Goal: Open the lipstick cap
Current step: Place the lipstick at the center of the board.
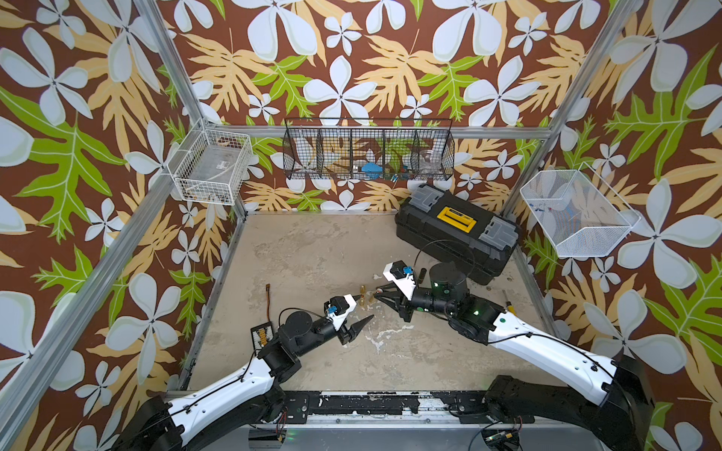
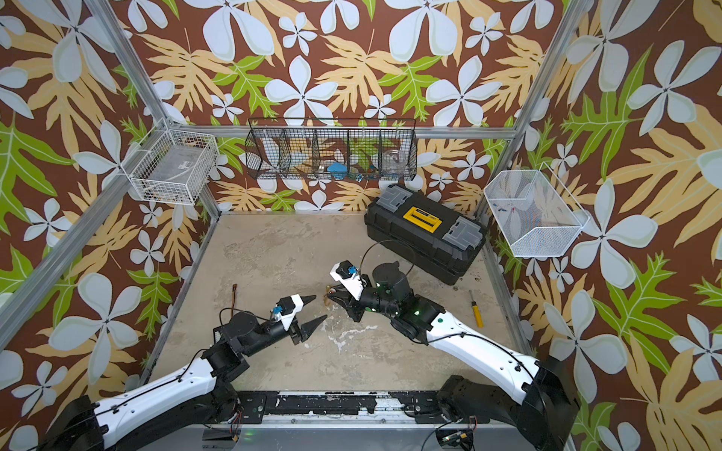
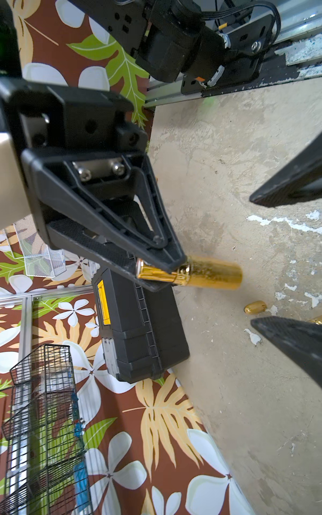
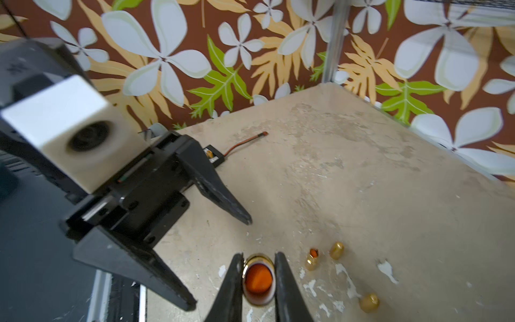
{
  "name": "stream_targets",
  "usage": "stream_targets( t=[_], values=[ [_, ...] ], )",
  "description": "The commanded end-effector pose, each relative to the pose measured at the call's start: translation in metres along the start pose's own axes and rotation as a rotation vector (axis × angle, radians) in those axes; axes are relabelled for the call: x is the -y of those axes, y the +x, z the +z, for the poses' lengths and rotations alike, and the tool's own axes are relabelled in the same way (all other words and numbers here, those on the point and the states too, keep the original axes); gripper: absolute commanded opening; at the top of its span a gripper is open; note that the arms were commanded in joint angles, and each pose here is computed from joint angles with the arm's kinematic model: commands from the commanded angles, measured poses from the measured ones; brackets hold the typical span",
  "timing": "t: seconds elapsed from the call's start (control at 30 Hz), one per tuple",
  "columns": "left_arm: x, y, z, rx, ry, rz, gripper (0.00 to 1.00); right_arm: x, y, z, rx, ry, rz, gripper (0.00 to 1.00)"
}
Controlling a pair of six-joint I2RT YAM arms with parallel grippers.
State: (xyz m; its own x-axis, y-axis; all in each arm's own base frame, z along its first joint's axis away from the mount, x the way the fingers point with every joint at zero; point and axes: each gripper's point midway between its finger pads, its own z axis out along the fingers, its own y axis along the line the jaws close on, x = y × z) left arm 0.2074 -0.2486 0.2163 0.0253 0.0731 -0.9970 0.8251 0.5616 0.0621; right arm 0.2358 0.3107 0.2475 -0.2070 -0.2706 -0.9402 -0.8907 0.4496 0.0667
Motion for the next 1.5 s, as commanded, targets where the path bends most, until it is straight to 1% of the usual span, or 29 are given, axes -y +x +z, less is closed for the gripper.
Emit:
stream_targets(
  t=[0.0, 0.03, 0.1, 0.17, 0.27, 0.33, 0.5, 0.6, 0.67, 0.9, 1.0, 1.2, 1.47],
  values=[
    [-0.008, 0.004, 0.004, -0.022, -0.044, -0.123, 0.65, 0.041, 0.017, -0.003, -0.015, 0.232, 0.034, 0.18],
    [-0.008, 0.005, 0.007, -0.036, -0.040, -0.152, 0.65, 0.046, 0.024, -0.003, -0.021, 0.261, 0.048, 0.18],
    [-0.006, 0.015, 0.016, -0.105, -0.025, -0.203, 0.65, 0.055, 0.044, -0.002, -0.027, 0.304, 0.092, 0.18],
    [-0.009, 0.024, 0.023, -0.181, -0.041, -0.246, 0.65, 0.061, 0.059, -0.001, -0.030, 0.341, 0.122, 0.18],
    [-0.013, 0.033, 0.031, -0.247, -0.069, -0.314, 0.65, 0.069, 0.082, 0.001, -0.062, 0.388, 0.141, 0.18],
    [-0.014, 0.037, 0.034, -0.272, -0.078, -0.341, 0.65, 0.070, 0.090, 0.004, -0.087, 0.389, 0.139, 0.18],
    [-0.024, 0.033, 0.033, -0.252, -0.137, -0.369, 0.66, 0.072, 0.106, 0.013, -0.099, 0.384, 0.148, 0.18],
    [-0.039, 0.029, 0.027, -0.232, -0.232, -0.383, 0.66, 0.071, 0.117, 0.021, -0.122, 0.371, 0.151, 0.18],
    [-0.046, 0.026, 0.022, -0.220, -0.271, -0.378, 0.68, 0.072, 0.121, 0.026, -0.126, 0.368, 0.152, 0.18],
    [-0.049, 0.017, 0.015, -0.178, -0.285, -0.334, 0.68, 0.074, 0.132, 0.042, -0.144, 0.352, 0.161, 0.18],
    [-0.050, 0.015, 0.012, -0.164, -0.292, -0.326, 0.69, 0.078, 0.144, 0.048, -0.182, 0.368, 0.148, 0.19],
    [-0.050, 0.014, 0.010, -0.154, -0.294, -0.313, 0.70, 0.084, 0.153, 0.058, -0.225, 0.393, 0.147, 0.19],
    [-0.051, 0.014, 0.010, -0.155, -0.299, -0.310, 0.71, 0.090, 0.160, 0.065, -0.246, 0.414, 0.146, 0.19]
  ],
)
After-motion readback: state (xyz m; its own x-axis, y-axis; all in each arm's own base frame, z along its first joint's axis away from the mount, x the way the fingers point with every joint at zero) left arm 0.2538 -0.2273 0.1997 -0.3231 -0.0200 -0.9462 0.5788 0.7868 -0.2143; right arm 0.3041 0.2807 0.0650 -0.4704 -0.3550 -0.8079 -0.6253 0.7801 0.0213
